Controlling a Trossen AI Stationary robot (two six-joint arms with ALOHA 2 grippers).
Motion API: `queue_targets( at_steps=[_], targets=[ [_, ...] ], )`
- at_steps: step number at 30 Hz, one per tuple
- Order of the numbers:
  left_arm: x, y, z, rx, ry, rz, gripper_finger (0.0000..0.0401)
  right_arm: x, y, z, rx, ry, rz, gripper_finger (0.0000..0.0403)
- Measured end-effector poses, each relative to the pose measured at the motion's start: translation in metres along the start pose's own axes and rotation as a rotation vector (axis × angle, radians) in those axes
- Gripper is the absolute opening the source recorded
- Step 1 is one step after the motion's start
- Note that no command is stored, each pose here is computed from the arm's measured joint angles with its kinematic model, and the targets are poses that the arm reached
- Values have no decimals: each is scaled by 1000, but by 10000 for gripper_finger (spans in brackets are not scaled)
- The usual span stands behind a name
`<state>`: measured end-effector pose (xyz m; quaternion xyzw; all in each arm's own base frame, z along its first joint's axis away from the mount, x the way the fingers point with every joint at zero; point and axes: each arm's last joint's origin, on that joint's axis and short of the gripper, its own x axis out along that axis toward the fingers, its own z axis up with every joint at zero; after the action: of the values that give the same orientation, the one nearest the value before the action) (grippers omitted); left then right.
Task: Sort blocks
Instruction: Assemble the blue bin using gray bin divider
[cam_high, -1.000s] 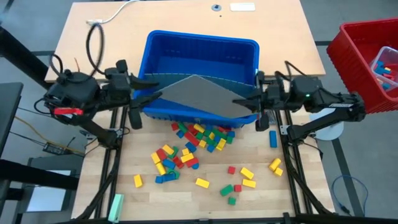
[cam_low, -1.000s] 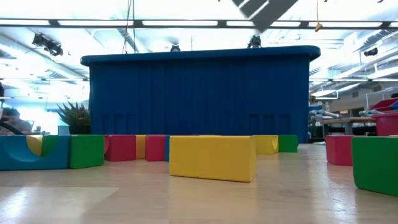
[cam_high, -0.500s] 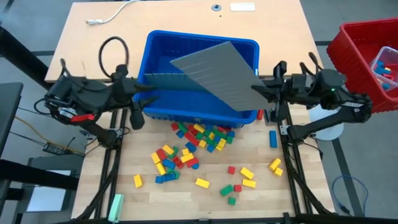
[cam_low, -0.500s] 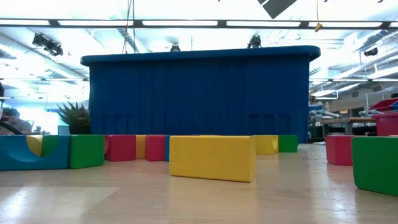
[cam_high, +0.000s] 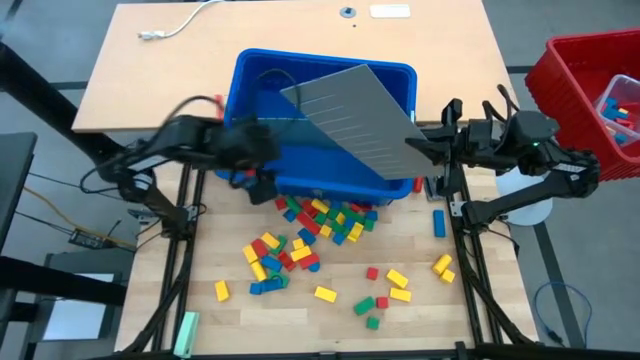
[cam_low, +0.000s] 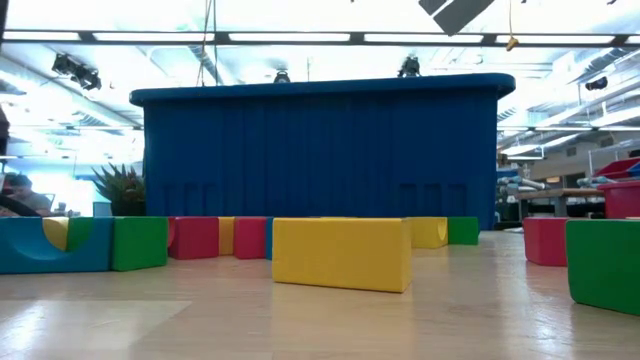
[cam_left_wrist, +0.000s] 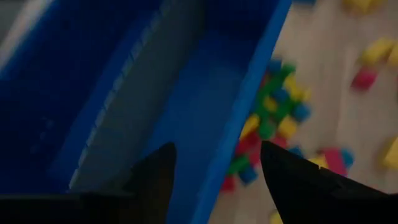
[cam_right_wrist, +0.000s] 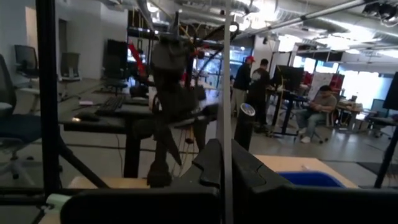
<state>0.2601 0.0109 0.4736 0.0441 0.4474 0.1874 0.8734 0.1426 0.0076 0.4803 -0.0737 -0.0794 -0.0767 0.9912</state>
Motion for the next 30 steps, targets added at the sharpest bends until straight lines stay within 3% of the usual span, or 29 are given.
queue_targets(
  at_steps=[5, 10, 14, 19, 23, 30],
  targets=[
    [44, -8, 4, 88, 161, -62, 242, -7, -3, 4, 3, -23, -6, 0],
    [57, -5, -16, 94, 249, -34, 241, -23, -8, 11, 15, -66, -16, 0],
    [58, 6, -30, 19, 193, -23, 241, -35, -11, 15, 22, -98, -17, 0],
    [72, 8, -40, -27, 117, -90, 240, -40, -13, 17, 25, -111, -25, 0],
    [93, -1, -43, 42, 78, -157, 240, -39, -13, 17, 23, -107, -25, 0],
    [126, -11, -46, 156, 54, -179, 240, -39, -13, 17, 28, -106, -25, 0]
  ],
)
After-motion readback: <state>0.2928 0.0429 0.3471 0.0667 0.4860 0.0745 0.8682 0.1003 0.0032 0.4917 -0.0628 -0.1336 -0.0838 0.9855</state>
